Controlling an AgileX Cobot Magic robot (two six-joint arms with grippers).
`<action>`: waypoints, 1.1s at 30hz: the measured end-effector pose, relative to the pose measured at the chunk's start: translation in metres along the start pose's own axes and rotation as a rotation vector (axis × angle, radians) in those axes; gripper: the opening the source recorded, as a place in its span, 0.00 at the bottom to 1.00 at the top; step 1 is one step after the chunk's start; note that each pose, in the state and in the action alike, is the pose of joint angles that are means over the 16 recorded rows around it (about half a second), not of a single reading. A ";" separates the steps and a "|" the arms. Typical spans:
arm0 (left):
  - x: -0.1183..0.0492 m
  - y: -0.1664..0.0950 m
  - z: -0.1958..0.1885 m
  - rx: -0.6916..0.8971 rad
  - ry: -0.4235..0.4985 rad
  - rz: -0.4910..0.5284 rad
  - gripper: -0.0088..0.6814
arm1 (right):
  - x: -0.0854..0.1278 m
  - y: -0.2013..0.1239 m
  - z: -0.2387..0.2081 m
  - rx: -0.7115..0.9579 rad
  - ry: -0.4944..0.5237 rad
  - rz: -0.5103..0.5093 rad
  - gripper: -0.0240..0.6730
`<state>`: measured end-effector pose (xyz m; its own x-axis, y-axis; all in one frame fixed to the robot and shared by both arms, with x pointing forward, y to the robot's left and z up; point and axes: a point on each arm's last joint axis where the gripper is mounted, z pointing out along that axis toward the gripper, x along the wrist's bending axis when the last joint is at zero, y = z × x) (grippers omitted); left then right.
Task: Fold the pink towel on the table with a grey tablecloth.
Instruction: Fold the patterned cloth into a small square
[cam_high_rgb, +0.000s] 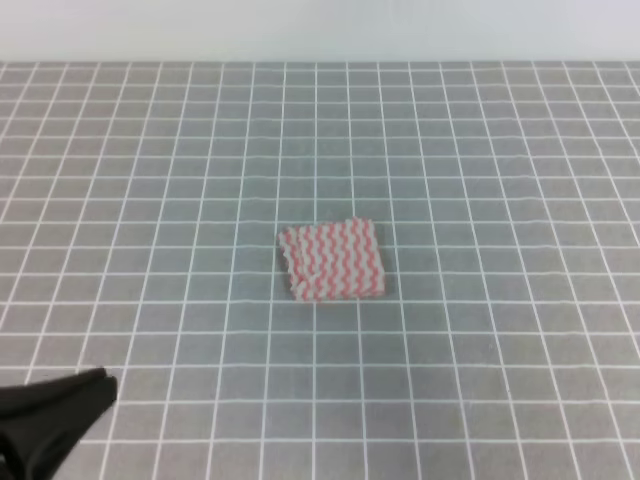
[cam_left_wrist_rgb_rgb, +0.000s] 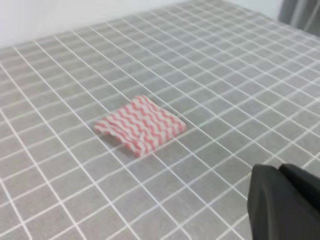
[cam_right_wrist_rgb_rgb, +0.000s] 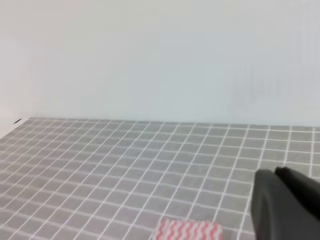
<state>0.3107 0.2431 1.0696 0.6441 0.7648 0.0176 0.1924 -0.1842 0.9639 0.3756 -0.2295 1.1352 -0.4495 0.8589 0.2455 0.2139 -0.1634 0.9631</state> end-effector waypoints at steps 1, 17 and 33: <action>-0.001 -0.001 0.000 0.008 -0.007 0.000 0.01 | 0.001 -0.001 -0.003 0.004 0.006 -0.002 0.03; -0.004 -0.004 -0.001 0.035 -0.036 0.004 0.01 | 0.005 -0.009 -0.012 0.073 0.048 -0.017 0.03; -0.004 -0.004 -0.001 0.037 -0.036 0.002 0.01 | -0.025 -0.028 -0.011 0.141 -0.146 -0.235 0.03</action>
<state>0.3072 0.2416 1.0662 0.6706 0.7418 0.0090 0.2181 -0.2088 0.9533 0.3711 -0.2514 1.1035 -0.3735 0.9276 -0.0100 0.2418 0.1078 0.9643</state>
